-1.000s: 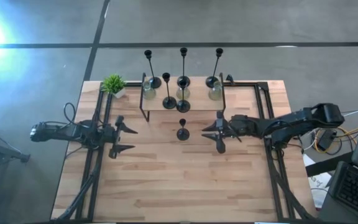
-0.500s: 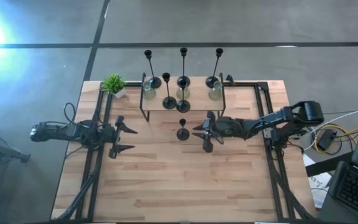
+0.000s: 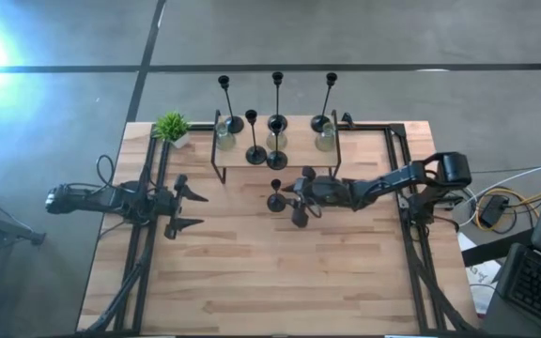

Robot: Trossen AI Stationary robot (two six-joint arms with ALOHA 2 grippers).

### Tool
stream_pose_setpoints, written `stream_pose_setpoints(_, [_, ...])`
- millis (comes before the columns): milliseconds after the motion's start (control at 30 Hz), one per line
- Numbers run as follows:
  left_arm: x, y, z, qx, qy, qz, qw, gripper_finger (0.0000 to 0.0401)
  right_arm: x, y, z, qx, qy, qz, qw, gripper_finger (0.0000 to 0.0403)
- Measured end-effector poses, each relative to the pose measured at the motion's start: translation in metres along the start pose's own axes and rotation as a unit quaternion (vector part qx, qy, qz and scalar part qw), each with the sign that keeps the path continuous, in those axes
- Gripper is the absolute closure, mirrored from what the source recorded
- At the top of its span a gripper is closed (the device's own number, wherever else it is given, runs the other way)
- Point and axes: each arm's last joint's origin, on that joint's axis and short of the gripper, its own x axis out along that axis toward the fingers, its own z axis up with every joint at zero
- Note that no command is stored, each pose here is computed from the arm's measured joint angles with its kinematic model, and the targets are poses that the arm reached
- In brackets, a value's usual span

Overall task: Pick & Place candle stick holders
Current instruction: Put the black candle holder on the shelf

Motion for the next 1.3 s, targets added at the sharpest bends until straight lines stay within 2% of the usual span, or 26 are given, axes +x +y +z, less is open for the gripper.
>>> stream_pose_setpoints(300, [0.000,0.000,0.000,0.000,0.000,0.000,1.000,0.0101,0.005,0.001,0.007,0.001,-0.010,-0.011,1.000,0.0284])
stream_pose_setpoints(633, [0.001,0.000,0.000,0.000,0.001,0.000,1.000,0.0101,0.008,0.001,0.018,-0.004,-0.027,-0.021,0.999,0.0291])
stream_pose_setpoints(1100, [0.001,0.000,0.000,0.000,0.000,0.000,1.000,0.0101,0.010,0.000,0.014,-0.003,-0.020,-0.024,1.000,0.0310])
stream_pose_setpoints(1300, [0.001,0.000,0.000,0.000,0.000,0.000,1.000,0.0101,0.019,-0.001,0.002,0.009,-0.002,-0.026,1.000,0.0298])
